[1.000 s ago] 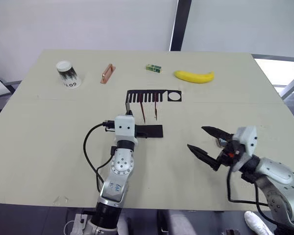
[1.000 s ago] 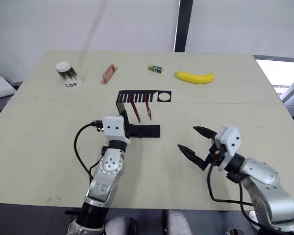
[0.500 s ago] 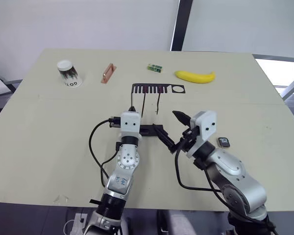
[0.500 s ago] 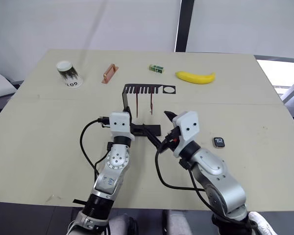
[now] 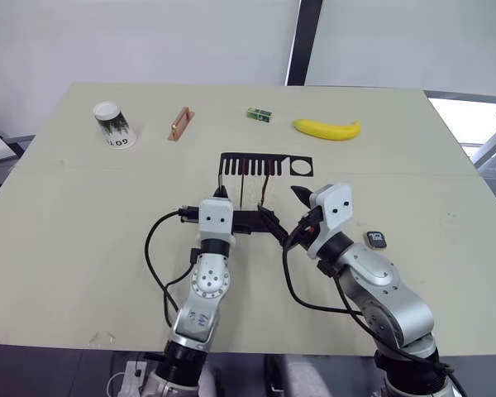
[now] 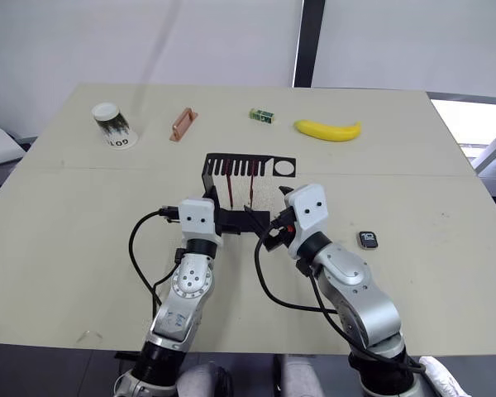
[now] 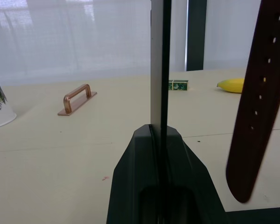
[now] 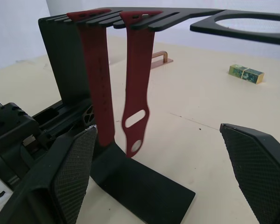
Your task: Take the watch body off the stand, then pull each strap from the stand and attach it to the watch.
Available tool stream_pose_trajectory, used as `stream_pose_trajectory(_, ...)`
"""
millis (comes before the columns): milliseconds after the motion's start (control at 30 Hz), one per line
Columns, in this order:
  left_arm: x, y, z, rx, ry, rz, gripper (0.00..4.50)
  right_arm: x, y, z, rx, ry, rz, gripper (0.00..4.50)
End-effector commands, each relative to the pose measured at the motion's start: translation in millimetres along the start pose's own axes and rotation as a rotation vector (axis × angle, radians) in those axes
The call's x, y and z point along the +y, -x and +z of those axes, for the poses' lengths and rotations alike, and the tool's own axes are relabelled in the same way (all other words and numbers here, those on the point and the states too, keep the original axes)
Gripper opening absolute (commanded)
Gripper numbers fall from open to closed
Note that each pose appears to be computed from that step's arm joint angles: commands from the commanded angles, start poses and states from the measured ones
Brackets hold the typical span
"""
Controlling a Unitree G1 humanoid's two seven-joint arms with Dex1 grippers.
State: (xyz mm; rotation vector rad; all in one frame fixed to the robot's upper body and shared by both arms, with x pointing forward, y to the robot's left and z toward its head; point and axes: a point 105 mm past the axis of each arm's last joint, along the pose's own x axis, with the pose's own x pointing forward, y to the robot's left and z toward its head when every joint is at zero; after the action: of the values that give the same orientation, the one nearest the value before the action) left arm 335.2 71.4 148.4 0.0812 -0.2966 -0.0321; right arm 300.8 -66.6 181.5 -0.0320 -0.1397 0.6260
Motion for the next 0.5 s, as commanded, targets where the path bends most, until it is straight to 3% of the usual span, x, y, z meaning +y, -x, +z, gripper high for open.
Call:
stream_pose_trajectory(33, -13.1, 6.0, 5.2, -0.002, 0.045, -0.016, 0.06, 4.5, -2.3, 12.2, -0.056, 0.008, 0.015, 4.5)
stream_pose_trajectory(267, -15.5, 5.7, 5.6, -0.002, 0.047, -0.022, 0.06, 12.9, -15.0, 12.8, -0.073, 0.002, 0.023, 4.5)
stream_pose_trajectory(500, -14.9, 6.1, 5.4, -0.002, 0.045, -0.023, 0.06, 0.0, -27.9, 15.4, -0.088, 0.028, -0.015, 4.5)
